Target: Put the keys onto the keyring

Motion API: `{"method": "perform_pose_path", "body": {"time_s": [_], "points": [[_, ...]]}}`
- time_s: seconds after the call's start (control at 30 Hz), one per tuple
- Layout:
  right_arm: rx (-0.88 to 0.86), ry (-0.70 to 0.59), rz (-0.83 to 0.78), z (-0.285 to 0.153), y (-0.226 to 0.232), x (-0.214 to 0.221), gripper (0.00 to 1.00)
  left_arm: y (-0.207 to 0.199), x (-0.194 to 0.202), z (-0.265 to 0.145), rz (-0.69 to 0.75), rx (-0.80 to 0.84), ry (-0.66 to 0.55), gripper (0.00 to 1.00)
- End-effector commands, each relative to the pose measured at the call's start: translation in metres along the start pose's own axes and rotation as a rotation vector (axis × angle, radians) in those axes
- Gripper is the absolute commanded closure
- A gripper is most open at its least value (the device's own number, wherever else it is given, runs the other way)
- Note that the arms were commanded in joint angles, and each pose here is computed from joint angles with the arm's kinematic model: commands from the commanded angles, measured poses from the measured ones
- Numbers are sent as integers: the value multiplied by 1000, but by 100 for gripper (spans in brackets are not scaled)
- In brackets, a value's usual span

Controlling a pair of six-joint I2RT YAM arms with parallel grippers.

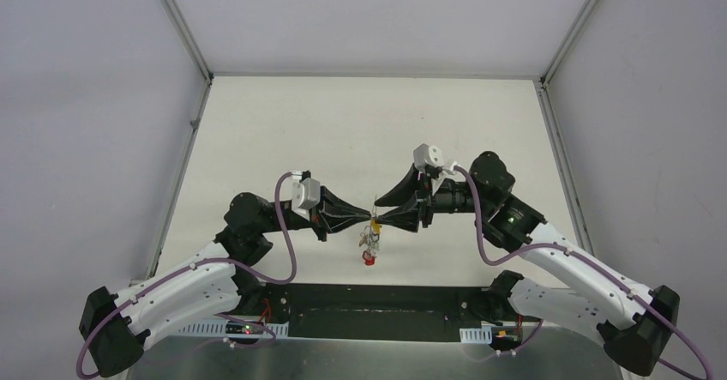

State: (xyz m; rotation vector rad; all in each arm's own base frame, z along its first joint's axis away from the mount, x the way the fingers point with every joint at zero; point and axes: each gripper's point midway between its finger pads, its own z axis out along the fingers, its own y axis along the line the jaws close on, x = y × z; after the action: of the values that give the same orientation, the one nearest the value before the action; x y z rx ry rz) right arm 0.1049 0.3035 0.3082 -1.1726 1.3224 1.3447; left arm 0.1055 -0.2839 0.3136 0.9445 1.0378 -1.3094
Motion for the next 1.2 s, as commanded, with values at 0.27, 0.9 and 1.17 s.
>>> {"method": "perform_pose_path", "body": {"time_s": [0.27, 0.9, 1.17], "points": [[-58, -14, 16, 7, 3, 3, 66, -10, -24, 4, 42, 45, -75, 100], [-16, -15, 45, 7, -3, 7, 100, -9, -22, 3, 23, 36, -67, 100], [8, -21, 57, 6, -6, 7, 100, -7, -20, 3, 6, 23, -56, 100]]}}
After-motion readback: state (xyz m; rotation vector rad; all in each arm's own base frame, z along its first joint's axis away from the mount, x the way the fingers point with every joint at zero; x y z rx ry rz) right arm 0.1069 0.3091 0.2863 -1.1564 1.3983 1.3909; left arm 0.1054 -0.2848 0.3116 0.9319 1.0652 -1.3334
